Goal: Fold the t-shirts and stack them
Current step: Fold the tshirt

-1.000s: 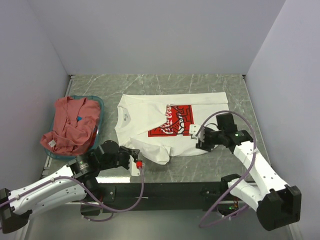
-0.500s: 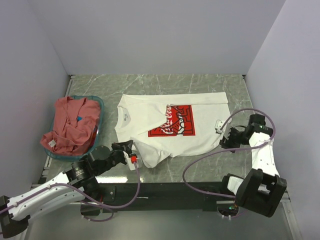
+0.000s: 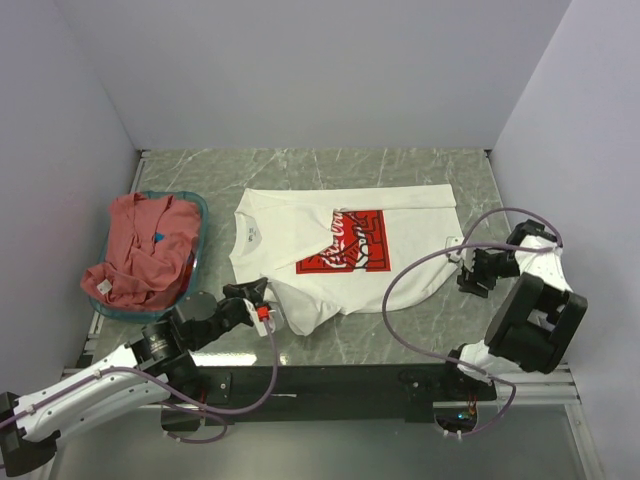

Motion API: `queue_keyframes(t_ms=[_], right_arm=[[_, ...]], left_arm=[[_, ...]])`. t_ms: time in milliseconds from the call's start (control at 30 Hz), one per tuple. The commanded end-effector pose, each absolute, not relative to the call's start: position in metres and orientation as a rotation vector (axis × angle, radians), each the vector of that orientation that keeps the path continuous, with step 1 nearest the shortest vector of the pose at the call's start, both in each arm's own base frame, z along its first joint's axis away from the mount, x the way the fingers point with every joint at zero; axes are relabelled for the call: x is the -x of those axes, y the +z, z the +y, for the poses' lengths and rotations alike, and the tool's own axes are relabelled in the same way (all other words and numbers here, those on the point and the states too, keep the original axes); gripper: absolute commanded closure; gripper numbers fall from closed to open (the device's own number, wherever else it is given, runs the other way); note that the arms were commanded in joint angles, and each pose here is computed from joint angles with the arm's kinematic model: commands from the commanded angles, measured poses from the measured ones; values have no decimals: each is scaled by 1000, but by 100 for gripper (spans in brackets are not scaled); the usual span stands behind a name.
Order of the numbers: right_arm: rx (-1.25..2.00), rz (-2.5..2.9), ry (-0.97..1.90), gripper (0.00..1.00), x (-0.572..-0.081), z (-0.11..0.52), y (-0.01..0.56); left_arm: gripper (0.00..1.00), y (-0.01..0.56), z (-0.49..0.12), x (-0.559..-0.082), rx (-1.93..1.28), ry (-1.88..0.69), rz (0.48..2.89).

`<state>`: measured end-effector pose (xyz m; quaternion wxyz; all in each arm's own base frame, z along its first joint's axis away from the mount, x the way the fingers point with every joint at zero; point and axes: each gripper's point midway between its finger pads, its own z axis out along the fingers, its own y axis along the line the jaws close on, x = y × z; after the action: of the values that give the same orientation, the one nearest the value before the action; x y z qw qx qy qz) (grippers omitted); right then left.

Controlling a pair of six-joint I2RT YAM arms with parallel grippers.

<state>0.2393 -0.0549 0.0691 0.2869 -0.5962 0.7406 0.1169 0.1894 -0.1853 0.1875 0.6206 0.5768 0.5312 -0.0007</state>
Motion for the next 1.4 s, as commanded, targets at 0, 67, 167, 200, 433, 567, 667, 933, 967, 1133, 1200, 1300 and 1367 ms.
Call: queue_keyframes(t_ms=[0,67,167,200,433,567,667,933,967,1133,1200,1300,1367], right_arm=[[1577,1939,273,35,-273,-61,78],[1588,1955,318,37,-282,-54,69],[1595,1991,300,38,-291,-48,53],[1623,1986,300,38,-293,-42,49],[1669,2075,308,44,-292,-47,22],[1694,2098,297,45,-286,-50,15],[1698,2105,304,46,-285,-47,11],[1696,2142,339,86,-280,-42,15],[1696,2149,344,88,-277,-42,17],[1708,2129,278,90,-262,-46,37],[1720,2137,262,89,-253,-46,44],[1737,2150,242,87,-246,-49,46],[1741,2174,220,84,-241,-52,45]], left_arm=[[100,214,-189,-187,-1237,-56,1175],[100,216,-187,-186,-1220,-57,1163],[100,214,-185,-185,-1215,-56,1167],[100,215,-185,-186,-1214,-51,1169],[100,209,-187,-187,-1233,-52,1181],[100,208,-188,-187,-1238,-55,1183],[100,207,-188,-187,-1241,-53,1187],[100,207,-187,-187,-1237,-52,1188],[100,208,-187,-187,-1234,-52,1185],[100,209,-188,-186,-1232,-58,1178],[100,210,-188,-186,-1233,-57,1173],[100,210,-188,-185,-1231,-60,1172],[100,211,-188,-185,-1229,-60,1171]])
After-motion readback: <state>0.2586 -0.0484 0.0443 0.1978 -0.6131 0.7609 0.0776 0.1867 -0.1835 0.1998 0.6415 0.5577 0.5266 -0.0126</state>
